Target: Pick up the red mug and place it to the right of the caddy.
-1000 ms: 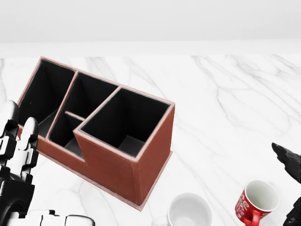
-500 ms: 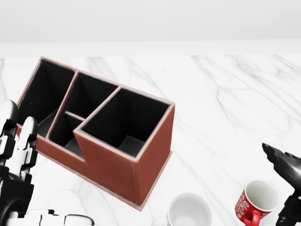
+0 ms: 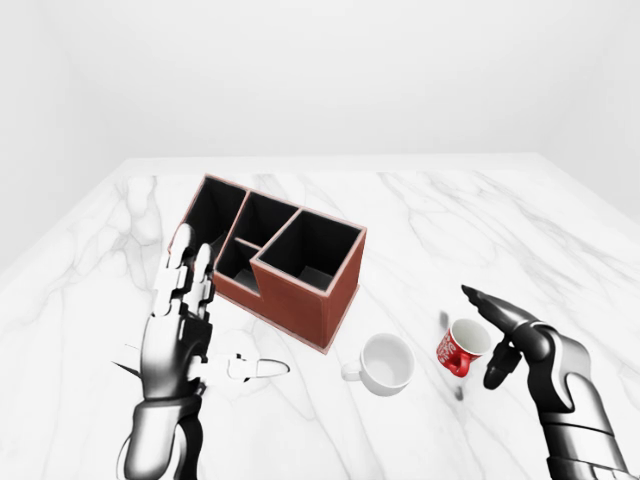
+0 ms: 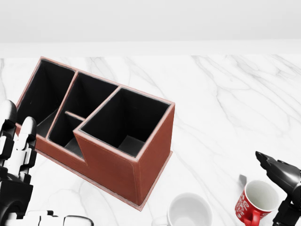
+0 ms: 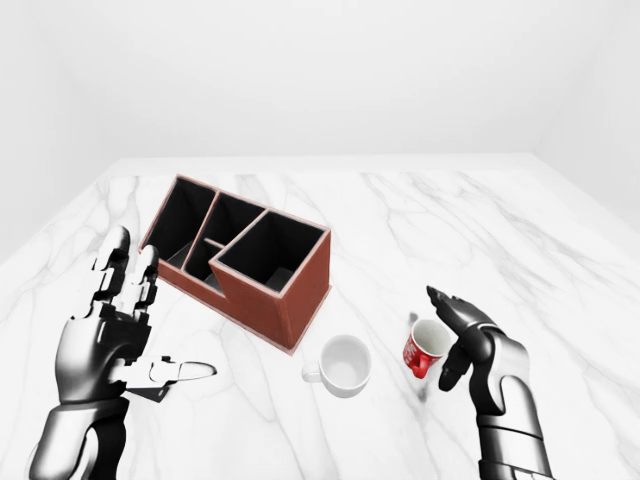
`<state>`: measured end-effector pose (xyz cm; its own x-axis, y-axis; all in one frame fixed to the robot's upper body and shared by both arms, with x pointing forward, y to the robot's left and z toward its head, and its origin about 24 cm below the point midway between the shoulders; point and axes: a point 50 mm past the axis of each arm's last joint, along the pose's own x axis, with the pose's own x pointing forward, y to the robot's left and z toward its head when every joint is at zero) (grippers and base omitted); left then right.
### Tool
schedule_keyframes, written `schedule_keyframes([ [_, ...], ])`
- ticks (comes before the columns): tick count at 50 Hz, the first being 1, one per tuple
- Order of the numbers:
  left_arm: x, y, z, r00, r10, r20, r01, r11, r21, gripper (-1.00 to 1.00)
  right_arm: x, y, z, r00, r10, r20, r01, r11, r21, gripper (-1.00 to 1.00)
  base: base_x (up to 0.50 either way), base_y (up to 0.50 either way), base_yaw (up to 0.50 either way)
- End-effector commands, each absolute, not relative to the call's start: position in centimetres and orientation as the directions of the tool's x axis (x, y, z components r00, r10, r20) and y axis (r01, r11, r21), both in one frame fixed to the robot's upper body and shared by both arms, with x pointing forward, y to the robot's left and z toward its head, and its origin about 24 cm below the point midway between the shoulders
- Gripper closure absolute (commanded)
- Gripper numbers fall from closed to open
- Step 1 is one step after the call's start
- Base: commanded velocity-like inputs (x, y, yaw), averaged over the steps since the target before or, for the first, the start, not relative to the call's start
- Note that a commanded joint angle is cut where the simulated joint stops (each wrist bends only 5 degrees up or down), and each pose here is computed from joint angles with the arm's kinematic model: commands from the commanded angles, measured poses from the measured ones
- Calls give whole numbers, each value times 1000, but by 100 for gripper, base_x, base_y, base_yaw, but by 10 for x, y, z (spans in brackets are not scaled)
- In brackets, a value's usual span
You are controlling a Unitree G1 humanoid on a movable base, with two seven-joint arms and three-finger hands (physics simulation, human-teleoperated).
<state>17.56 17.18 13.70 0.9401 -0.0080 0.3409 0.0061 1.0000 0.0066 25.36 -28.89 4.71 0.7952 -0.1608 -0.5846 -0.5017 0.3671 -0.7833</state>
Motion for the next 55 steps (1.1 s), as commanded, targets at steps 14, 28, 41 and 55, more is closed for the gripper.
schedule_keyframes([
  [14, 176, 171, 137, 940, -10, 342, 8, 1000, 8, -100, 256, -287, 38, 769, -155, -621, -538, 368, -758, -100, 0, 0, 0],
  [28, 176, 172, 137, 940, -9, 340, 7, 1000, 7, -100, 263, -285, 44, 783, -146, -605, -528, 358, -770, -100, 0, 0, 0],
  [41, 177, 172, 135, 942, -8, 335, 6, 1000, 6, -100, 270, -281, 43, 780, -127, -613, -540, 359, -761, -100, 0, 0, 0],
  [55, 176, 172, 137, 939, -7, 344, 5, 1000, 6, -100, 269, -277, 36, 765, -114, -633, -563, 358, -745, -100, 0, 0, 0],
])
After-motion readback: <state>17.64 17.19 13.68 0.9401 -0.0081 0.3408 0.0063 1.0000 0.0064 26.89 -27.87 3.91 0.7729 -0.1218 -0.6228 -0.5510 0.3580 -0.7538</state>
